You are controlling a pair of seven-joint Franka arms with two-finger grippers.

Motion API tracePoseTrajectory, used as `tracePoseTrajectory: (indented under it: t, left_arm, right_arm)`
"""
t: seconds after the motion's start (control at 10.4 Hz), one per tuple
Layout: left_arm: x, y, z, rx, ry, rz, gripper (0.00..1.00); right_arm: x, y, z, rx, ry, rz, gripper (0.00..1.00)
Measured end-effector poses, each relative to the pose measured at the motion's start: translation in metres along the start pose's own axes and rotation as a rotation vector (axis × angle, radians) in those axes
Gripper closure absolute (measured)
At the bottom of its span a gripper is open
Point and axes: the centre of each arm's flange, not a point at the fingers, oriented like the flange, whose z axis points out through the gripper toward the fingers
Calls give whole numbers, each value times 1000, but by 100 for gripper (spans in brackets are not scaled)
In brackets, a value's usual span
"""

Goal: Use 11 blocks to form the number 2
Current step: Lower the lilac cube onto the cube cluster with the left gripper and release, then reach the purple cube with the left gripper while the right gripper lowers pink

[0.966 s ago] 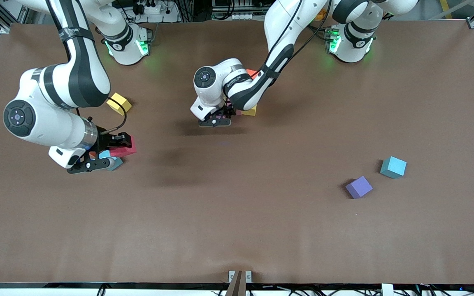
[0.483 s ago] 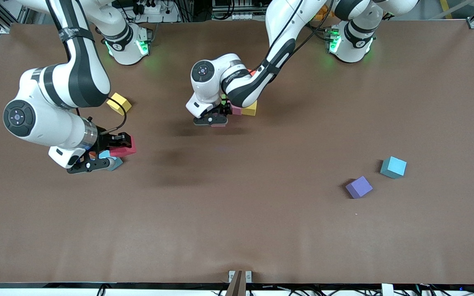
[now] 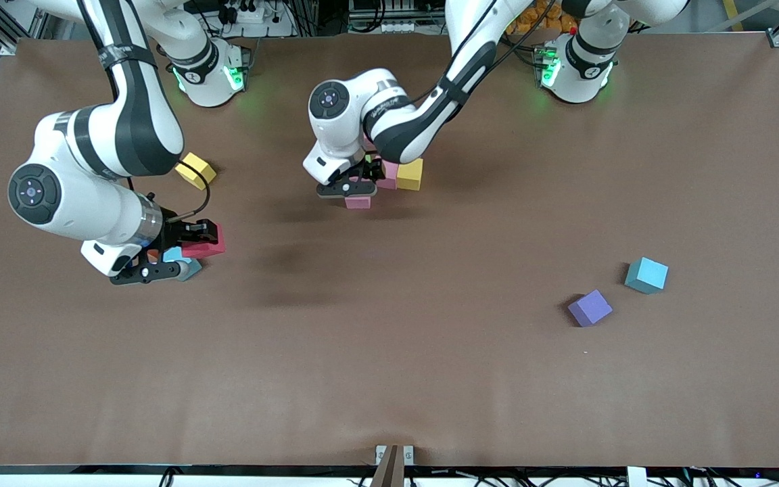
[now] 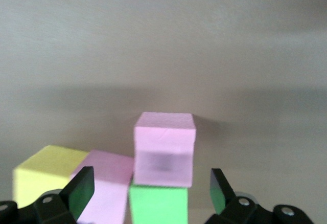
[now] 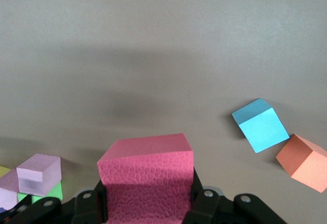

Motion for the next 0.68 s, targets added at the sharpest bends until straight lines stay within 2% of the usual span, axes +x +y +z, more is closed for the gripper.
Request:
tracePoseTrajectory:
  t: [0.19,0.39,0.68]
  left_arm:
    - [37,-38,-40,42,-4,-55,0]
    - [92,-98,-69,66,-9,-117,0]
    - [164,-220,-92,91,-15,-62,0]
  right_arm:
    - [1,-8,0,0,11,42,42]
    - [1,-39,3,-3,50,69,42]
    - [-10,-112,35,-7,129,102,42]
